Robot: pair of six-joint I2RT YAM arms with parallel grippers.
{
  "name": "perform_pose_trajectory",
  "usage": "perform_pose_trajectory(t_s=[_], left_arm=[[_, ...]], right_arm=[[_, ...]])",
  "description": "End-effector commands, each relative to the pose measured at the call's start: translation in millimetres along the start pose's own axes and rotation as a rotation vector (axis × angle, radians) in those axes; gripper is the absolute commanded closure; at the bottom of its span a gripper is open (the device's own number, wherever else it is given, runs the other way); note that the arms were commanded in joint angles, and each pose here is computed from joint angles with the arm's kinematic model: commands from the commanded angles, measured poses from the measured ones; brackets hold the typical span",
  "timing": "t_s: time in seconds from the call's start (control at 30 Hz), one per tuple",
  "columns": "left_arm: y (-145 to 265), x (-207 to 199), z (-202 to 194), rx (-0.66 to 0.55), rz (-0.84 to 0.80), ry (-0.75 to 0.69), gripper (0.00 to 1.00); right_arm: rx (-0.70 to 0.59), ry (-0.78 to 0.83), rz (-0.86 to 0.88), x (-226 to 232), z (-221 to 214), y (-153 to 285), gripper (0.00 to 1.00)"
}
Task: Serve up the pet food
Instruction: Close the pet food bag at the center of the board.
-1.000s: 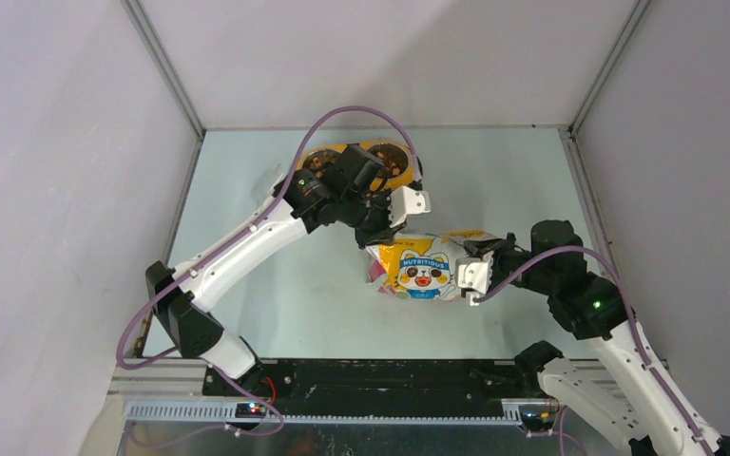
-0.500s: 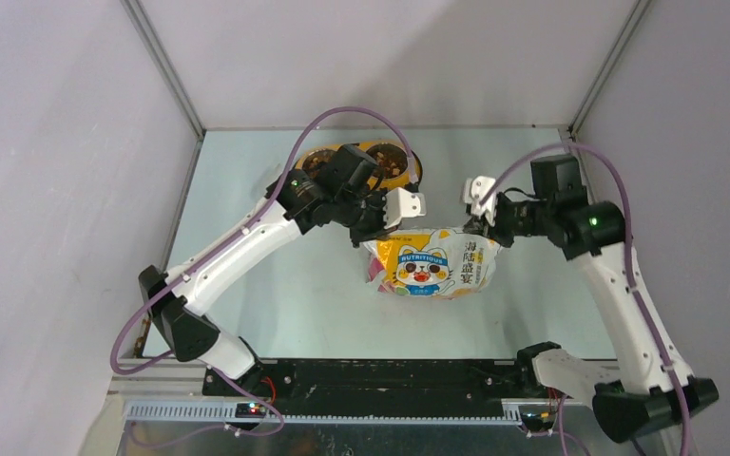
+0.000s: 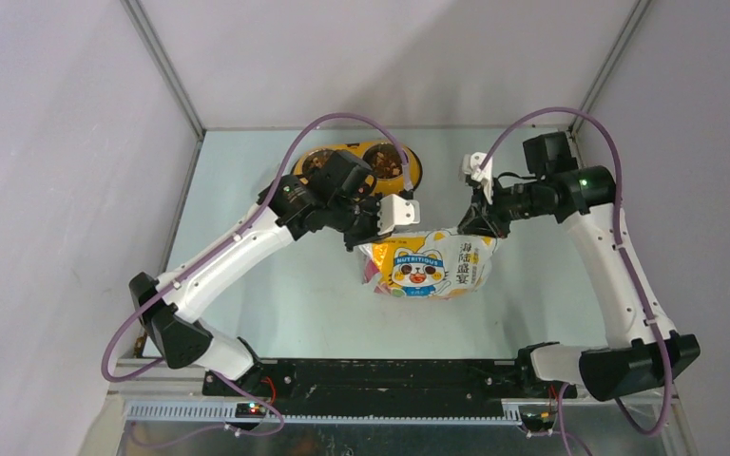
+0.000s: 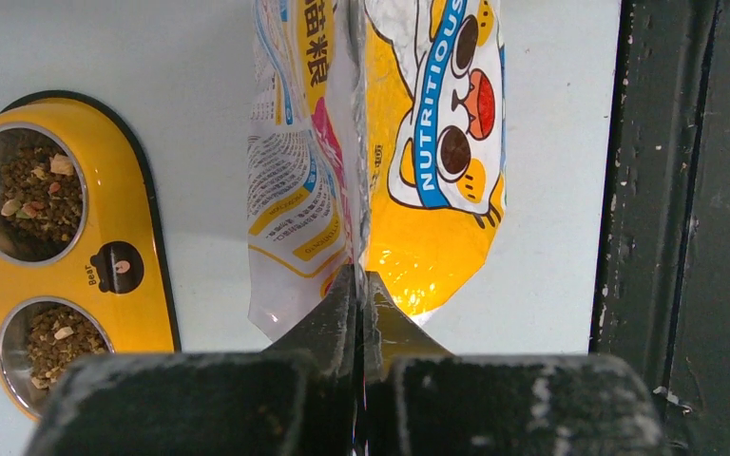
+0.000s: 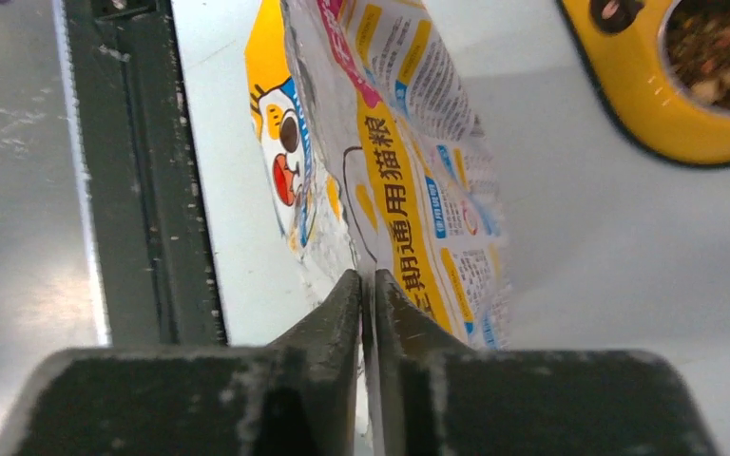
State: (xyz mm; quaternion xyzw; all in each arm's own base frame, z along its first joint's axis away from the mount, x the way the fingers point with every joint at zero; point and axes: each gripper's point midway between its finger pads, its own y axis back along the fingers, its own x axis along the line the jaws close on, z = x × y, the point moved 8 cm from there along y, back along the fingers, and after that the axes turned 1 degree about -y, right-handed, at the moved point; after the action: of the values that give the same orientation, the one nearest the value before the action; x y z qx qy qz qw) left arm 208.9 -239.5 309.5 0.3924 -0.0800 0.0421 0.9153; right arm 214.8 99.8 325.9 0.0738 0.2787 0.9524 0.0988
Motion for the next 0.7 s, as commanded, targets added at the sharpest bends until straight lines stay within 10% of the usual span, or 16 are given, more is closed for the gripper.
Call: perform_pose_trajectory(t_s=[0.0, 0.07, 0.2, 0.67], left_arm=[[25.7, -6.0, 1.3, -0.024, 0.043, -0.010, 1.00], [23.7, -4.8, 1.0, -0.023, 0.050, -0.004, 1.00], [21.2, -3.9, 1.2, -0.022, 0.047, 0.004, 1.00], [16.8, -1.6, 2.6, -0.018, 0.036, 0.013, 1.00]], right_arm=[[-0.028, 0.238, -0.102, 10.3, 15.9, 1.3, 0.79], [0.007, 0.364, -0.174, 15.5, 7.3, -9.1, 0.57], [0.012, 0.535, -0.265, 23.4, 3.4, -17.6, 0.50], [-0.031, 0.679, -0.396, 24.8, 3.6, -13.4, 0.78]])
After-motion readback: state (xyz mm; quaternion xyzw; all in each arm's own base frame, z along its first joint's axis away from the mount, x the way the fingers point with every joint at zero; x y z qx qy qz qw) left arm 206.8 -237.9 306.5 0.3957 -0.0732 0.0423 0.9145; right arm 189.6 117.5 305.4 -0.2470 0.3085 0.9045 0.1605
